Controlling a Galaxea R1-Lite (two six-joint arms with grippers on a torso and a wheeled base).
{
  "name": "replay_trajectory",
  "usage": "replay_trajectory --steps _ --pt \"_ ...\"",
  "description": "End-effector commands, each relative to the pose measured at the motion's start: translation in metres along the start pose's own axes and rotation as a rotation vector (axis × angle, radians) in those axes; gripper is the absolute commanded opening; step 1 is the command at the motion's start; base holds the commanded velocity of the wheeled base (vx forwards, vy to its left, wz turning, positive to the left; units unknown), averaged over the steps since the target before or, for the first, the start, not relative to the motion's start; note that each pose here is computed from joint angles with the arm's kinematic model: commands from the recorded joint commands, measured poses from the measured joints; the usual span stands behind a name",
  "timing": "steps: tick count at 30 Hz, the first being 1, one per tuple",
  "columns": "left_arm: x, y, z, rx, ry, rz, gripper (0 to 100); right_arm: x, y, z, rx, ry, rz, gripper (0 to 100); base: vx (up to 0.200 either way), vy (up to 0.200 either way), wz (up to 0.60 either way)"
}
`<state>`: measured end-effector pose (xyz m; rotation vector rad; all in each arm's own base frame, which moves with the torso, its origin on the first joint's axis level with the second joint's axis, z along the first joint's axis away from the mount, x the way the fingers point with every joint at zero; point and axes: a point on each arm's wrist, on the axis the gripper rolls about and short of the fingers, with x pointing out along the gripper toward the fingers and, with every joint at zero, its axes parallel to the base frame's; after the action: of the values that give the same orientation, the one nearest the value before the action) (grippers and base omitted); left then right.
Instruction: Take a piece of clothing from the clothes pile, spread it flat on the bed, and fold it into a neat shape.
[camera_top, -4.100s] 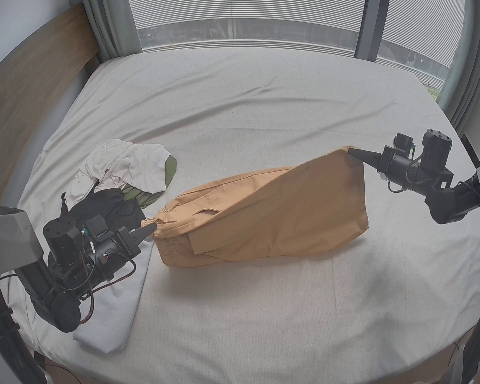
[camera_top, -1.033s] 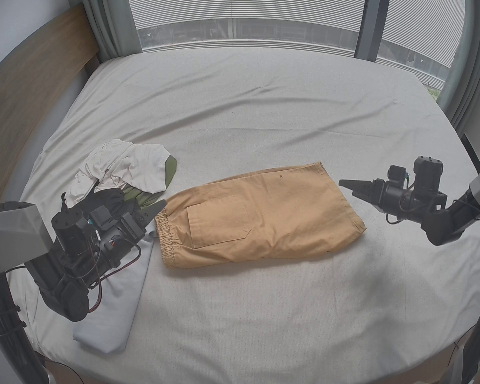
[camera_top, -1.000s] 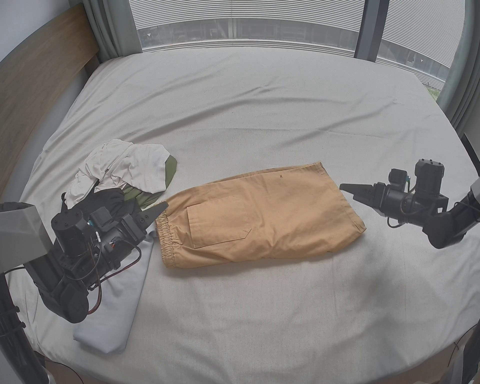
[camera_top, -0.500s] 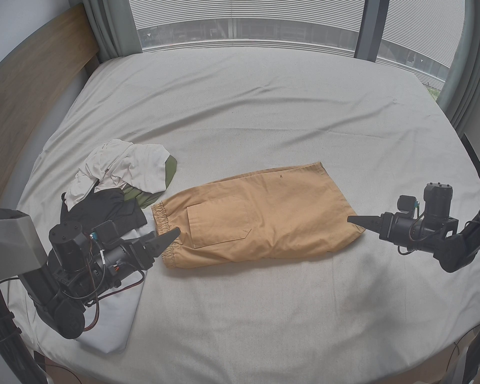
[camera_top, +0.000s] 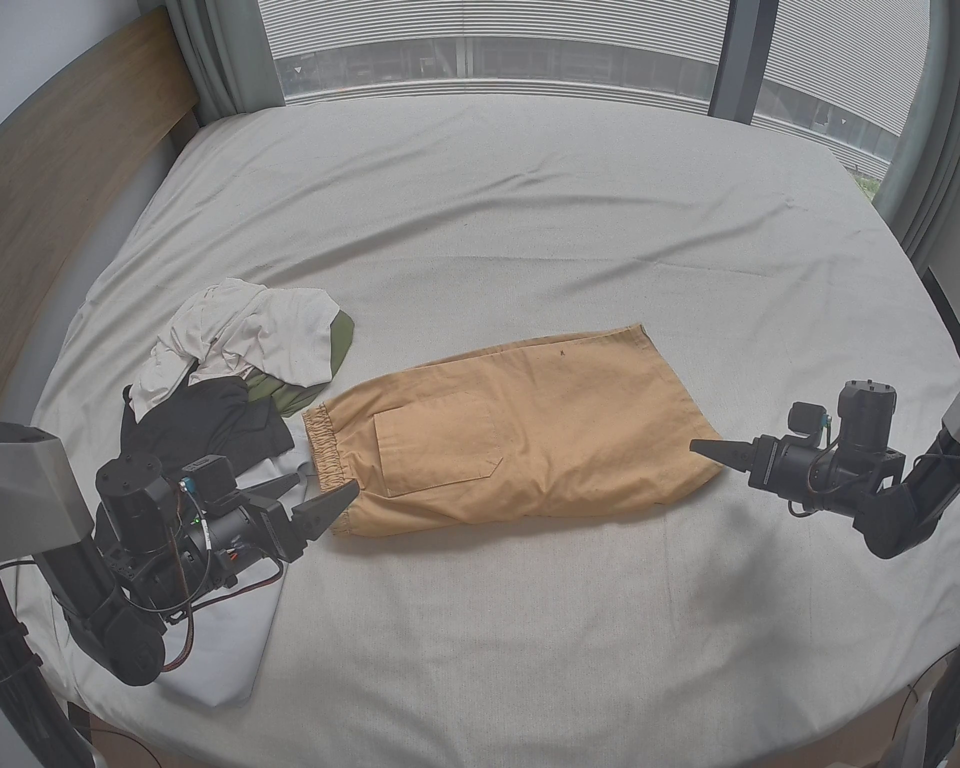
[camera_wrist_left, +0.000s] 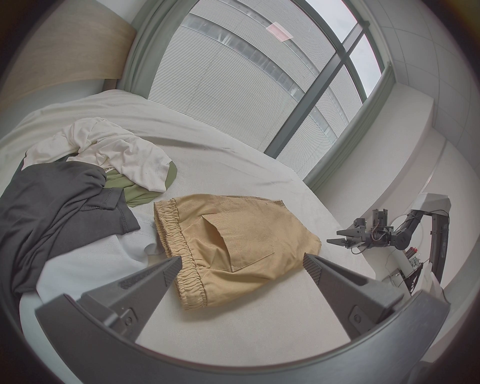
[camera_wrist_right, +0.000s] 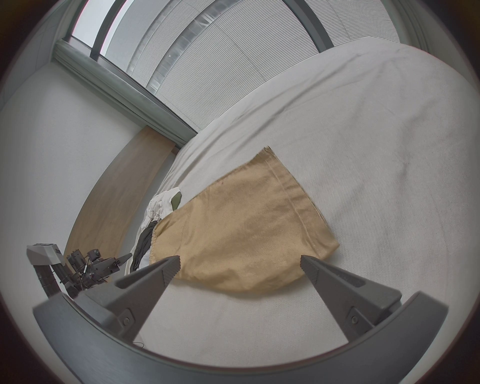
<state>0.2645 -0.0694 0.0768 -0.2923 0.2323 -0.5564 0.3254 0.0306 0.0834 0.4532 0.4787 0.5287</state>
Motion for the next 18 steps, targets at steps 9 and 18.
replay_trajectory --steps 9,18 --pt "0.001 0.001 -0.003 0.008 0.012 0.002 100 0.018 -0.021 -0.023 0.096 0.068 -0.031 100 0.0 0.0 0.0" --pt "0.0 0.001 -0.005 0.005 0.019 0.003 100 0.03 -0.035 -0.032 0.129 0.05 -0.032 100 0.0 0.0 0.0"
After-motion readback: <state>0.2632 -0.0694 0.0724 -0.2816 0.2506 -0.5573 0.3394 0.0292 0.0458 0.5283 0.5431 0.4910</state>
